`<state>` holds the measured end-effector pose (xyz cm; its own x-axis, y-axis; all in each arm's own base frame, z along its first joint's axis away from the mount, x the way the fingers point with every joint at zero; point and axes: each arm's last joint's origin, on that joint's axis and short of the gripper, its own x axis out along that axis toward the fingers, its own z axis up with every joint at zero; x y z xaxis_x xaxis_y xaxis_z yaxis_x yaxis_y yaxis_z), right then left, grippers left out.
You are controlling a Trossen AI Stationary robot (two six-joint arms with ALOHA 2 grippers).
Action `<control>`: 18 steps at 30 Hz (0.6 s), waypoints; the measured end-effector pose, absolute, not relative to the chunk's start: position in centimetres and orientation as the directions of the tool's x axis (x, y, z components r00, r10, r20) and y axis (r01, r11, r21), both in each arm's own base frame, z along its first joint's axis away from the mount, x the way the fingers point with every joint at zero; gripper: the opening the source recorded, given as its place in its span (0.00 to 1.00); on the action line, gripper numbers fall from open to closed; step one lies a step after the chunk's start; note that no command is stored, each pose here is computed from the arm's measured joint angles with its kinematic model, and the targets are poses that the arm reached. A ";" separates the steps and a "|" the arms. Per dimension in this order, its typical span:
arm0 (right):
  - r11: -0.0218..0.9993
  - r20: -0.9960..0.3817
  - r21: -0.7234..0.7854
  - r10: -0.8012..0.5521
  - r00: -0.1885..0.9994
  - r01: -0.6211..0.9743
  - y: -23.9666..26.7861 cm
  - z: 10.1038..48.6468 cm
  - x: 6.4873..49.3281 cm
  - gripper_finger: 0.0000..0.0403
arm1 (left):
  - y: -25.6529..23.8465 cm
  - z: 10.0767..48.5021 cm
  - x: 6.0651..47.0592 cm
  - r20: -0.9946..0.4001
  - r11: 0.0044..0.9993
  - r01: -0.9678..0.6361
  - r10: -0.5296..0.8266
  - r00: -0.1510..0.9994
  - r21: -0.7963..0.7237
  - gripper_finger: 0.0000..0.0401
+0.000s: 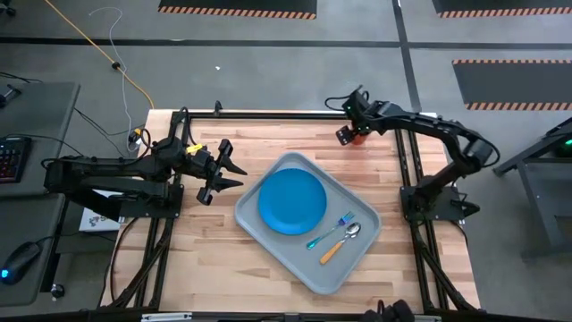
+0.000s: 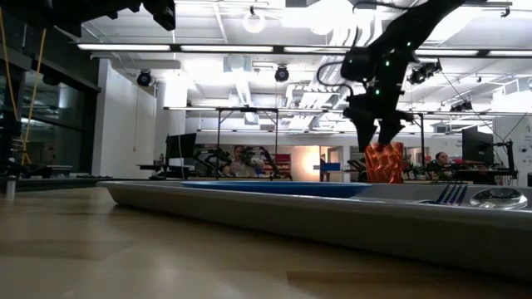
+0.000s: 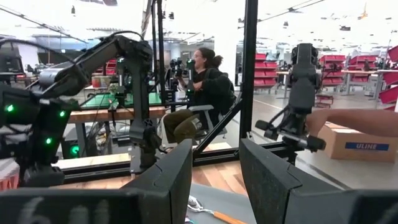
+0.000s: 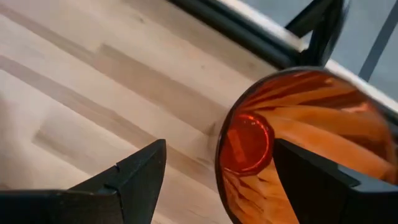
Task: Pick and place plate/cup/fork/spoon on tray
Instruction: Put the orange cup on the middle top of the gray serving tray
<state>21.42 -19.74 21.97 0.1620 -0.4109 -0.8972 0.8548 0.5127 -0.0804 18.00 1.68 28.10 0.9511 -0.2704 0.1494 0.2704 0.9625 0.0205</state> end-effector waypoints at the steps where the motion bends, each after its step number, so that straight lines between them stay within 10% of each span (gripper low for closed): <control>1: 0.516 -0.903 -0.086 -0.402 0.153 0.853 -19.8 21.6 21.5 0.71 | 1.7 28.1 18.0 0.149 0.963 0.270 -0.270 0.951 0.020 0.31; 9: 0.512 -0.943 -0.113 -0.325 0.069 0.852 -19.6 20.2 21.3 0.57 | 1.7 28.1 18.0 0.147 0.963 0.270 -0.270 0.952 0.019 0.31; 18: 0.530 -0.966 -0.143 -0.257 -0.003 0.836 -16.6 21.9 20.3 0.03 | 1.7 28.1 18.0 0.145 0.963 0.270 -0.270 0.952 0.016 0.31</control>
<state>20.29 -16.65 21.86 -0.0028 -0.2568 -0.9665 0.8355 0.5305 -0.1433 18.01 1.69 28.06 0.9519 -0.2698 0.1454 0.2704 0.9626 0.0163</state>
